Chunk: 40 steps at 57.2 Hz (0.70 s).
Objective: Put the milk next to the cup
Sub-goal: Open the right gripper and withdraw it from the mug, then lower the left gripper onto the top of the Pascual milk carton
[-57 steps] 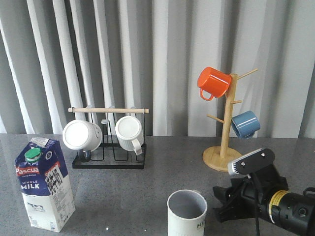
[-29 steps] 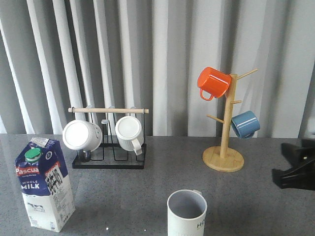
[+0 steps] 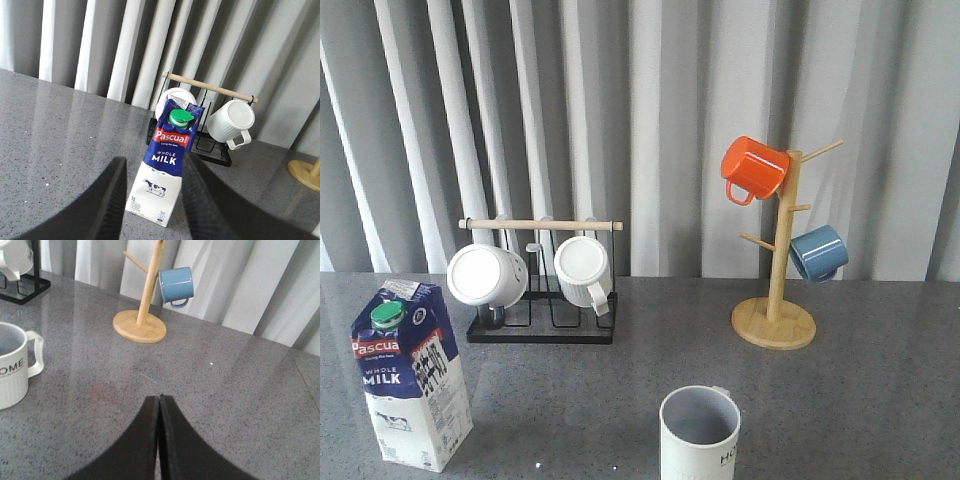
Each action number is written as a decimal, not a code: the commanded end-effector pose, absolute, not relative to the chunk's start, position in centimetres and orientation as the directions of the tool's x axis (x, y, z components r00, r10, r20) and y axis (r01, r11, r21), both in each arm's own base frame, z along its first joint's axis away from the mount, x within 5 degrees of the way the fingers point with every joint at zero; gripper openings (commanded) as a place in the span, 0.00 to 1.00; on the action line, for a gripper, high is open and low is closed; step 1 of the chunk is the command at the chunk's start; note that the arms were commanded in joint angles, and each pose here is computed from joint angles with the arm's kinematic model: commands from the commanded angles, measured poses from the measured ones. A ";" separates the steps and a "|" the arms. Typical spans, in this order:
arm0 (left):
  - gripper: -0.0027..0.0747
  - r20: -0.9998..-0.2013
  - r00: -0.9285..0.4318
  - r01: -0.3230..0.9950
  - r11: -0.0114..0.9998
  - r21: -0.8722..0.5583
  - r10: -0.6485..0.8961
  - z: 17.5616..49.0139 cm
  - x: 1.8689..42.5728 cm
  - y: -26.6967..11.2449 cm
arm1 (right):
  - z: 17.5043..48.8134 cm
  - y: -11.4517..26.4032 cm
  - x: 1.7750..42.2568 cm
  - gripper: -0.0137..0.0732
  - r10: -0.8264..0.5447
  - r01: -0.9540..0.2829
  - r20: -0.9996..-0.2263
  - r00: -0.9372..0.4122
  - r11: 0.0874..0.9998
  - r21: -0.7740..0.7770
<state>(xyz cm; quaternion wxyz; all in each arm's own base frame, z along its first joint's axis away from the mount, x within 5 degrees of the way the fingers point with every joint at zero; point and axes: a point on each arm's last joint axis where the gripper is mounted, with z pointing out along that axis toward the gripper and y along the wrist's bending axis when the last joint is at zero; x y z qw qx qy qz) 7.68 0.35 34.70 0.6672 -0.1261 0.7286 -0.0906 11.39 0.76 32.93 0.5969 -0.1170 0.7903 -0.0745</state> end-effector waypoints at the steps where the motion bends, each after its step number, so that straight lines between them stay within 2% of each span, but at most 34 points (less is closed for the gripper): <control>1: 0.39 -0.952 0.006 -0.024 0.952 -0.306 -0.305 36.4 7.7 0.2 | 33.6 0.9 10.5 0.15 -0.304 -0.118 -0.936 -0.179 0.951 -0.287; 40: 0.39 -0.952 0.011 -0.022 0.952 -0.306 -0.306 36.4 7.7 0.2 | 33.0 0.7 9.5 0.15 -0.237 -0.117 -0.943 -0.232 0.970 -0.215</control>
